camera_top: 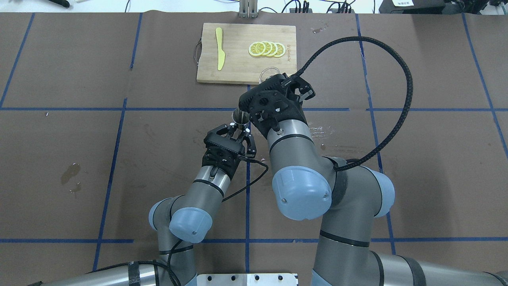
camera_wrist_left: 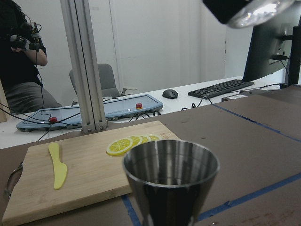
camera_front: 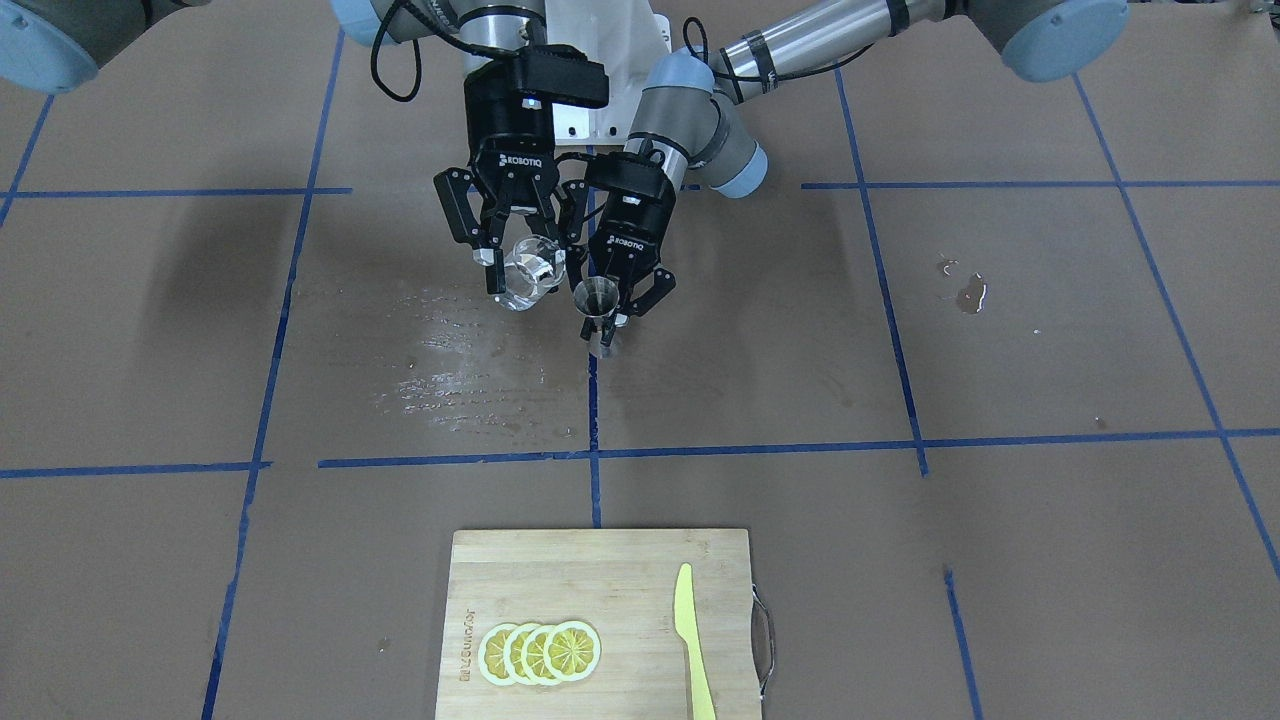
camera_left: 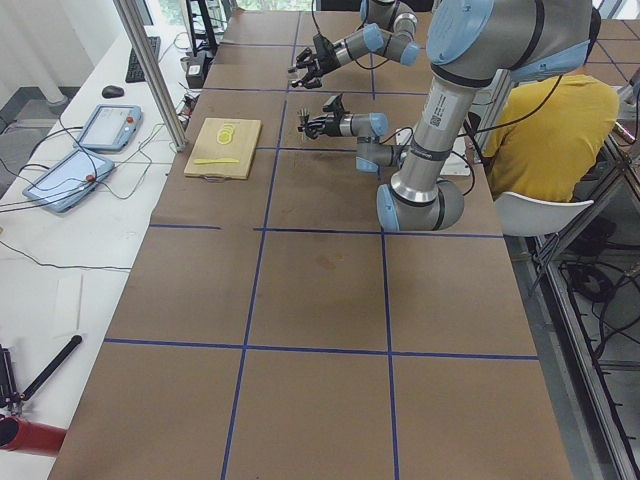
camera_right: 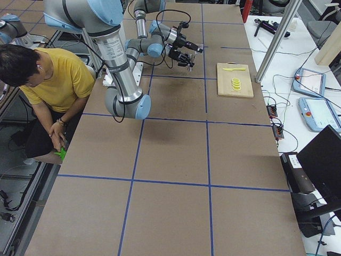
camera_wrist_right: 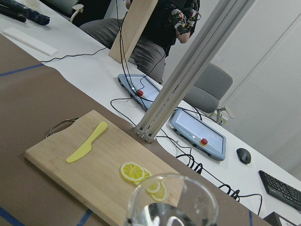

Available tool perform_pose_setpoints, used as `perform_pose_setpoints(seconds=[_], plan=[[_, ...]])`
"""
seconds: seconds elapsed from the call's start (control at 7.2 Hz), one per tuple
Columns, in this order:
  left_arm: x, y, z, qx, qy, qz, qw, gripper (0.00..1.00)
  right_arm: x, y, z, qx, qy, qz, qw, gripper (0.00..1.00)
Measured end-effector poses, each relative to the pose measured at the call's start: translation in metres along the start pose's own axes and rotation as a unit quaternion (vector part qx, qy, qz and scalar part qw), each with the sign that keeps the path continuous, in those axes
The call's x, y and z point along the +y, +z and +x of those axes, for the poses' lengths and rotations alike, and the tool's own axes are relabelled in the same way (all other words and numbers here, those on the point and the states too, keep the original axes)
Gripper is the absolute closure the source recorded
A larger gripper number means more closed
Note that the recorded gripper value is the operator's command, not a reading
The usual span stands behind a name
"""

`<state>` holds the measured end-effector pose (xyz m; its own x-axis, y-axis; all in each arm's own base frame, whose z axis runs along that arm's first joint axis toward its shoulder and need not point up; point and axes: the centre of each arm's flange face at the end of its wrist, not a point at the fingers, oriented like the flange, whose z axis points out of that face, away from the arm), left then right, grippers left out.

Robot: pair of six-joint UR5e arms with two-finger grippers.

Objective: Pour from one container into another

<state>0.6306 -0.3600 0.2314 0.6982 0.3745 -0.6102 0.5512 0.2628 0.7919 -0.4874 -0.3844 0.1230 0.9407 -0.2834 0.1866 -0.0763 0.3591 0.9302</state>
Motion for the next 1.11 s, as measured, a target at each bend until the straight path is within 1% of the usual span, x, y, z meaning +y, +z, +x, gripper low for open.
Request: perform_pose_setpoints(seconds=[0.28, 0.56, 0.83, 1.11], plan=[[0.002, -0.001, 0.005, 0.003, -0.002, -0.002, 1.0000, 1.00, -0.009, 0.000, 0.000, 0.005, -0.043, -0.005, 0.9990, 0.98], [0.003, 0.001, 0.012, 0.005, -0.008, -0.004, 0.9999, 1.00, -0.012, 0.000, -0.002, 0.008, -0.078, -0.012, 0.9969, 0.97], [0.000, 0.002, 0.017, 0.006, -0.011, -0.003, 0.9999, 1.00, -0.012, 0.000, -0.004, 0.004, -0.106, -0.018, 0.9941, 0.97], [-0.003, 0.004, 0.016, 0.008, -0.012, -0.003, 0.9999, 1.00, -0.009, -0.002, -0.008, -0.001, -0.122, -0.021, 0.9923, 0.97]])
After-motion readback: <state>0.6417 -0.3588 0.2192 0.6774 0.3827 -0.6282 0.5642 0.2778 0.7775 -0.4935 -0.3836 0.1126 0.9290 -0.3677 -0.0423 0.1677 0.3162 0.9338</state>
